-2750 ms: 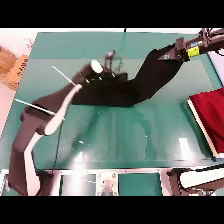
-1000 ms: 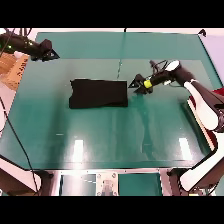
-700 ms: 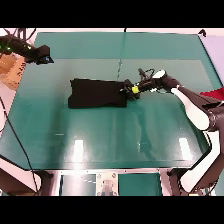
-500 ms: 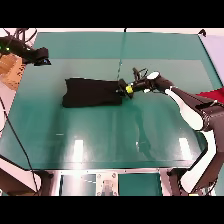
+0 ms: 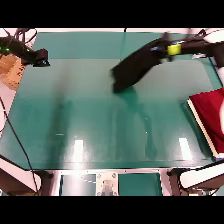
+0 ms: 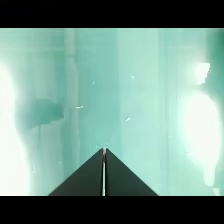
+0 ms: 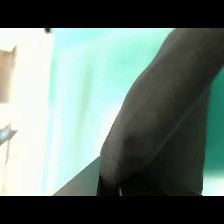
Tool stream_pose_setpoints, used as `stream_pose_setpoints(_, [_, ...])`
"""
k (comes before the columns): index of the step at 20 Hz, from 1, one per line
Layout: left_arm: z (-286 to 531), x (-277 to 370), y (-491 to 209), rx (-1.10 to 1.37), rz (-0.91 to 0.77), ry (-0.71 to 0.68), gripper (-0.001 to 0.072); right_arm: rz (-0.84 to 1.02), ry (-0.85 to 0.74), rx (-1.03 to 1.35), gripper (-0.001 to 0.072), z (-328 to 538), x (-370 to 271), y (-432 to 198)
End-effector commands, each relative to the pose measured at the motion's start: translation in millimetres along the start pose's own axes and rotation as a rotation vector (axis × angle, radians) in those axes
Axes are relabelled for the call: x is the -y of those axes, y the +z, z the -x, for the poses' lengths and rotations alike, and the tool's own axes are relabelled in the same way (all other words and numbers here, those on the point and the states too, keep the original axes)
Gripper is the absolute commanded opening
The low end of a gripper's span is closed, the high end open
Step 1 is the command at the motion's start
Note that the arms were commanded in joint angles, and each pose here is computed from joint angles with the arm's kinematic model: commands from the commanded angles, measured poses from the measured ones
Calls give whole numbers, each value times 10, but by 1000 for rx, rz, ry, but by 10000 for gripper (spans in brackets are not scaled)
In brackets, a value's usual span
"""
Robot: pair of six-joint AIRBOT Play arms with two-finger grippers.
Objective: Fold the shirts.
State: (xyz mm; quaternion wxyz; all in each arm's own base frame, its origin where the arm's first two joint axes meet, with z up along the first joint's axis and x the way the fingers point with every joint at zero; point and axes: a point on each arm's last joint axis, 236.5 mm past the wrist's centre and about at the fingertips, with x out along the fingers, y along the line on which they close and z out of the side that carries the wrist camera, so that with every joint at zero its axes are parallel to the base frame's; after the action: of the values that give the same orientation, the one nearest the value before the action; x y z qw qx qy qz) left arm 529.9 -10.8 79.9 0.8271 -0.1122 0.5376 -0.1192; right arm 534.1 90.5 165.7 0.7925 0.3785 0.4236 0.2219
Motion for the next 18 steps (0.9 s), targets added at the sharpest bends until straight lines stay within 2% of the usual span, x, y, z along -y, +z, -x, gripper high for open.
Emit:
stream_pose_setpoints(1, [-1,-1,-9,-4,8,0,26,-65,-235,168,13,1352,569,342])
stream_pose_setpoints(4, [0,1,-38,-16,8,-1,26,-215,-465,326,13,2567,1227,322])
stream_pose_setpoints(8, [0,5,-51,-22,8,-2,27,-391,-596,515,13,3796,1618,25])
stream_pose_setpoints(11, [0,7,-50,-21,8,-3,27,-539,-681,473,12,4206,1867,-484])
stream_pose_setpoints(14, [-1,7,-48,-20,8,-3,27,-705,-852,426,13,4514,2083,-1045])
stream_pose_setpoints(18, [0,19,-49,-21,9,-8,27,-869,-998,343,13,4589,2352,-1665])
